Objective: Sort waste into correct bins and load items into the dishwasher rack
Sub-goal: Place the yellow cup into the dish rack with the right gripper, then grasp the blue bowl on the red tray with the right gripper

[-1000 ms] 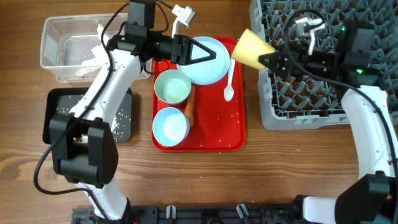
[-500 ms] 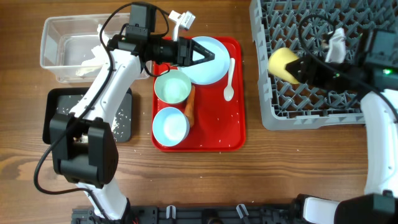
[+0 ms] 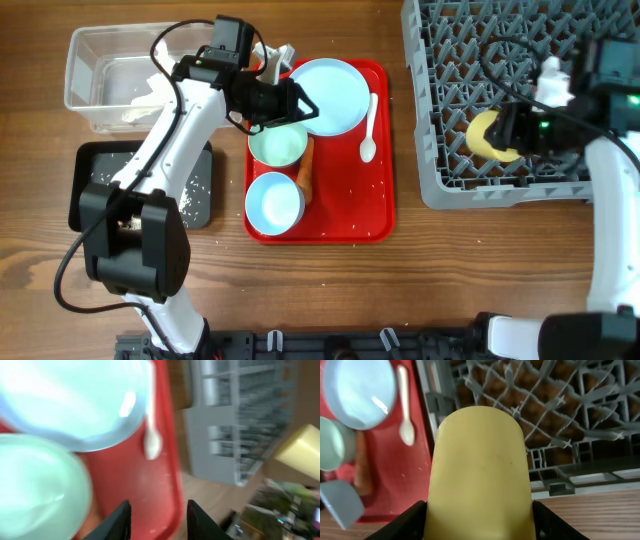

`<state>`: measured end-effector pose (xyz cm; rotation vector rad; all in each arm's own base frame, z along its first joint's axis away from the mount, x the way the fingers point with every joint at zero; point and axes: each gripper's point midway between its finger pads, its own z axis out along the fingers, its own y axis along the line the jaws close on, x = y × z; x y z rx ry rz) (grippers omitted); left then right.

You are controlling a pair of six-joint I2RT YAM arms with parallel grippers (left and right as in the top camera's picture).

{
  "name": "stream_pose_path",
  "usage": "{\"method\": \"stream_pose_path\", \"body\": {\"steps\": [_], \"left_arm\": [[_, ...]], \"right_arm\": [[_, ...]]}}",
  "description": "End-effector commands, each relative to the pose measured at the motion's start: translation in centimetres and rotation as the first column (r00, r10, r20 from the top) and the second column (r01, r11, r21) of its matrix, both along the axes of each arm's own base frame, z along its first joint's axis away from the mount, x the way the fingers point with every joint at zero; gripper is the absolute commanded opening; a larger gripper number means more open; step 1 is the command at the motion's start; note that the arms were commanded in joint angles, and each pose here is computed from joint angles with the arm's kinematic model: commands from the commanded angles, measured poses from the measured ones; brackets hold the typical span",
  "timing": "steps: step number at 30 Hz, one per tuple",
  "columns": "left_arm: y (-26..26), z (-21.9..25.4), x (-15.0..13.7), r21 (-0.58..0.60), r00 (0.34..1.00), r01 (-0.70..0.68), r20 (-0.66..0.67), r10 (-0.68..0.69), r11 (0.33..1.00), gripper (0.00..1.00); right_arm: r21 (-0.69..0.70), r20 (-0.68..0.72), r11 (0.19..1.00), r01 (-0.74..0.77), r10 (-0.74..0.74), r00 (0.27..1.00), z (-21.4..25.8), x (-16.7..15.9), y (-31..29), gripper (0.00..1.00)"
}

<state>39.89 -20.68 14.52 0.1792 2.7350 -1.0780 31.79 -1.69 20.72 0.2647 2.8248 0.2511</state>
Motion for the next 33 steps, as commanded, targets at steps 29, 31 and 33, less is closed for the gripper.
{"method": "stream_pose_path", "body": {"steps": [29,31,33], "left_arm": [[10.5,8.3,4.5,0.177,0.908,-0.334,0.324,0.265,0.926,0.64],[13.1,9.4,4.7,0.154,0.877,-0.415,0.329,0.349,0.897,0.65],[15.6,9.9,4.7,0.139,0.848,-0.485,0.316,0.426,0.863,0.65]], "right_arm": [[0.010,0.043,0.962,-0.274,0.273,0.961,1.5,5.5,10.3,0.94],[0.028,0.048,0.941,-0.339,0.337,0.940,1.0,5.1,13.8,0.93],[0.040,0.042,0.918,-0.396,0.394,0.918,0.3,4.3,17.5,0.92]]}}
